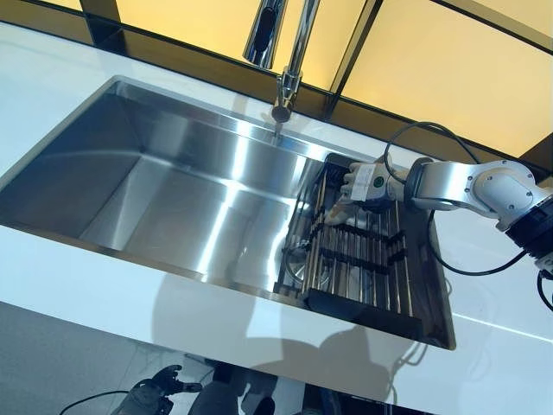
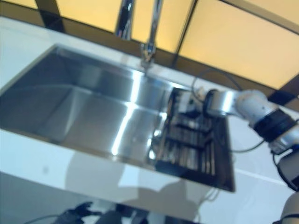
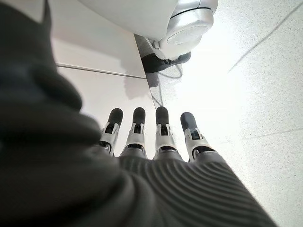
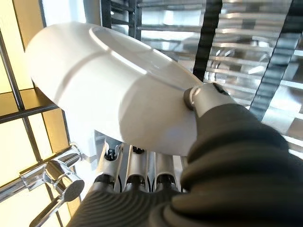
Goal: Take plates into dishwasher
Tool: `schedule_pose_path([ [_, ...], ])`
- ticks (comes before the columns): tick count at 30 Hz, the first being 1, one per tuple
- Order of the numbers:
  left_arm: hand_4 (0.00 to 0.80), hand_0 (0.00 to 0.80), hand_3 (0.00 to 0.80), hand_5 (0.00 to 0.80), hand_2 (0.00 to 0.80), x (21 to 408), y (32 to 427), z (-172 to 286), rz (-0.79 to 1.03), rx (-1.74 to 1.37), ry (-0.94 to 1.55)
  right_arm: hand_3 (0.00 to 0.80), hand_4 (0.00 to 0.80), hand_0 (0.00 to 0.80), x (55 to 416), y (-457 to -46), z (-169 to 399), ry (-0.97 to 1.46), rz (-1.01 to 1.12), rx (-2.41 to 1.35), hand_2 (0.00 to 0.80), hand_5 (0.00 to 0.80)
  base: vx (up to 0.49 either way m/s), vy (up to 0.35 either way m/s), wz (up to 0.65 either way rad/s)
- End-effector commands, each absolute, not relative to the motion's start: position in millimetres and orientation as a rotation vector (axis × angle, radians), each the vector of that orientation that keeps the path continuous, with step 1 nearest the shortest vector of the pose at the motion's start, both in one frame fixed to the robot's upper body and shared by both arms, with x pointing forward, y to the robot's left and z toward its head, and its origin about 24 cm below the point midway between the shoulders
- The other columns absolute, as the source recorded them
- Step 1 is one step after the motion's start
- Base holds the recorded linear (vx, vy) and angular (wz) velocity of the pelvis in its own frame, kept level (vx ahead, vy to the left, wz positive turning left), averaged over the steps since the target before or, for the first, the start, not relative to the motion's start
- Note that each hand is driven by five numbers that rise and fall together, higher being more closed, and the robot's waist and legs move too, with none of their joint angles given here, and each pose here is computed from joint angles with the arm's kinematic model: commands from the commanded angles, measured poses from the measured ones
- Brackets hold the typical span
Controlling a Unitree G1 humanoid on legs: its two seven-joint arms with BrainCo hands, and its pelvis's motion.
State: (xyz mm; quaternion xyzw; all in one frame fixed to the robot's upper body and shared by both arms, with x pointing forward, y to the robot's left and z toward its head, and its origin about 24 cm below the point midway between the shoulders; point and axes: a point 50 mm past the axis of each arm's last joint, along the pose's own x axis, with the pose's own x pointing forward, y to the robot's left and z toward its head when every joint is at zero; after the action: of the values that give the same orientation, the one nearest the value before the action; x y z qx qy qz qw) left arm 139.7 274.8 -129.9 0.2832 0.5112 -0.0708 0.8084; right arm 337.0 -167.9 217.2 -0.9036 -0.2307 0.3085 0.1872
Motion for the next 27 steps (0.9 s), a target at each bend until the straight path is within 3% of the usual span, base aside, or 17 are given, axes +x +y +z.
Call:
schedule_pose_path([
  [1, 0.0, 0.0, 0.0, 0.0, 0.0, 139.7, 280.3, -127.5, -0.107, 0.587, 1.075, 0.8, 0.8, 0.8, 335.7, -203.9, 272.9, -0.54, 0.562, -2.723, 0.8, 0.8, 0.0, 0.0, 0.0],
  [16, 0.0, 0.0, 0.0, 0.0, 0.0, 124.8, 281.4, -134.0, -0.071, 0.551, 1.129, 0.8, 0.8, 0.8, 303.9, -230.7, 337.1, -0.635, 0.176, -2.761, 0.8, 0.8, 0.017, 0.059, -0.2],
  [27, 0.0, 0.0, 0.0, 0.0, 0.0, 119.5, 275.0, -138.4, -0.117, 0.553, 1.154, 0.8, 0.8, 0.8, 278.0, -273.2, 385.4, -0.762, -0.403, -2.356, 0.8, 0.8, 0.022, 0.112, -0.17],
])
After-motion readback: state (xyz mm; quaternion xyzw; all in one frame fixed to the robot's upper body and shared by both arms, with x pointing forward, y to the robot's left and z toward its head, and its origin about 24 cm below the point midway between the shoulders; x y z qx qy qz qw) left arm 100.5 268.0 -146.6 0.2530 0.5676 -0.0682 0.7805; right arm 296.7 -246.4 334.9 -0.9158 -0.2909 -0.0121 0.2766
